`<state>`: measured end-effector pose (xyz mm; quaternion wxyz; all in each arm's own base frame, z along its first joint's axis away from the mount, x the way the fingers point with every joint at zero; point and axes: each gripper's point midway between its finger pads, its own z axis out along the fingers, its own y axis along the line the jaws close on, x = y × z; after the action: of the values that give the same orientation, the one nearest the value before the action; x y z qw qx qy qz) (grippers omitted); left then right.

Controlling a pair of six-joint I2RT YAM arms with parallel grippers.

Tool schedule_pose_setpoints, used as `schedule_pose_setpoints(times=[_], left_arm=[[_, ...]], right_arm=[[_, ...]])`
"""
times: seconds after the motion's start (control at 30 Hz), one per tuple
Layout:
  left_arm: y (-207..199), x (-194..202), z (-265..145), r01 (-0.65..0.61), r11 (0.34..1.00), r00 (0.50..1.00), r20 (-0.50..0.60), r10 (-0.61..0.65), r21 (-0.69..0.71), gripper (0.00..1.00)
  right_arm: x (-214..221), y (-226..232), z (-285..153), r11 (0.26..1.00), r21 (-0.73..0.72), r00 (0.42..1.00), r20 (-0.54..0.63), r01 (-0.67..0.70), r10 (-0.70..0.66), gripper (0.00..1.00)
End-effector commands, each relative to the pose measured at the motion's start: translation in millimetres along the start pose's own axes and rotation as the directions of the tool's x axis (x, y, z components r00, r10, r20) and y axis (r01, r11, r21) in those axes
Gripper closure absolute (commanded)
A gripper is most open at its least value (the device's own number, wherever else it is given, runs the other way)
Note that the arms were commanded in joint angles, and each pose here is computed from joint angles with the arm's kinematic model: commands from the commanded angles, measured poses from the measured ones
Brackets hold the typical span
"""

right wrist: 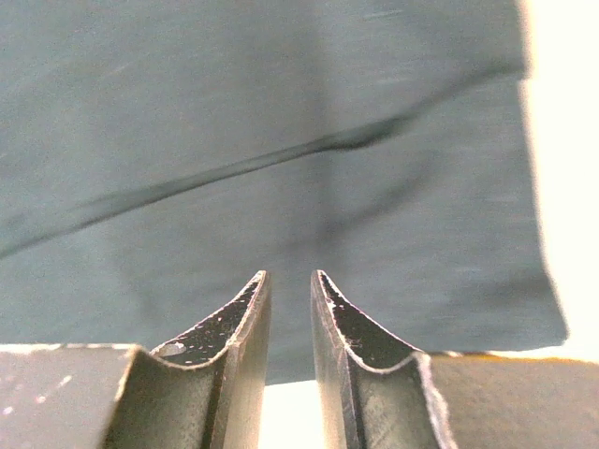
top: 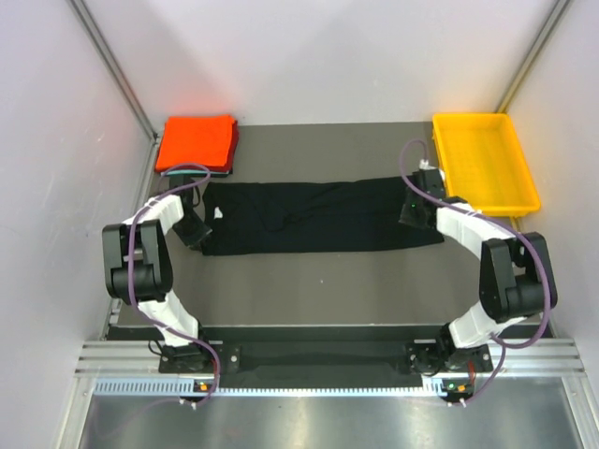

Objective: Fold and stack the t-shirts
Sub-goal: Fold the tshirt

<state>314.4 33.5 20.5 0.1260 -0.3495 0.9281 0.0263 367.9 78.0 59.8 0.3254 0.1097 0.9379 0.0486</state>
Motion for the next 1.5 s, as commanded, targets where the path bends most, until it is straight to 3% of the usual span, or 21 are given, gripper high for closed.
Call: schedule_pose_setpoints(times=[0.0, 0.1, 0.13, 0.4, 0.6, 0.8, 1.17, 1.47], left_arm=[[-7, 2, 10, 0.028, 0.999, 0.999, -0.016, -0.028, 0.033, 0.81], [-6, 7, 13, 0.032, 0.999, 0.999, -0.031, -0.031, 0.029, 0.99], [-5, 6, 13, 0.031, 0.999, 0.999, -0.027, -0.031, 0.020, 1.00], [3, -2, 0, 0.018, 1.000, 1.000, 0.026, -0.018, -0.002, 1.00], [-9, 1, -5, 0.023, 0.997, 1.000, 0.011, -0.024, 0.073, 1.00], [-13, 5, -2, 0.022, 0.995, 1.000, -0.004, -0.022, 0.101, 1.00], [-17, 6, 0, 0.019, 0.993, 1.000, -0.011, -0.018, 0.117, 1.00], [-15, 7, 1, 0.019, 0.994, 1.000, -0.013, -0.018, 0.109, 1.00]], right_arm=[[-5, -43, -3, 0.993, 0.104, 0.998, 0.021, -0.063, 0.061, 0.74], [5, -67, -1, 0.981, 0.155, 0.993, 0.005, -0.119, 0.120, 0.73], [5, -73, -3, 0.975, 0.170, 0.990, 0.012, -0.142, 0.142, 0.74], [31, -113, -19, 0.922, 0.304, 0.969, 0.029, -0.241, 0.244, 0.75], [11, -124, -46, 0.862, 0.294, 0.911, 0.161, -0.412, 0.380, 0.62], [-3, -127, -47, 0.820, 0.287, 0.866, 0.238, -0.495, 0.440, 0.59], [13, -121, -18, 0.789, 0.303, 0.844, 0.154, -0.534, 0.513, 0.58], [26, -132, -5, 0.775, 0.339, 0.845, 0.179, -0.534, 0.504, 0.59]])
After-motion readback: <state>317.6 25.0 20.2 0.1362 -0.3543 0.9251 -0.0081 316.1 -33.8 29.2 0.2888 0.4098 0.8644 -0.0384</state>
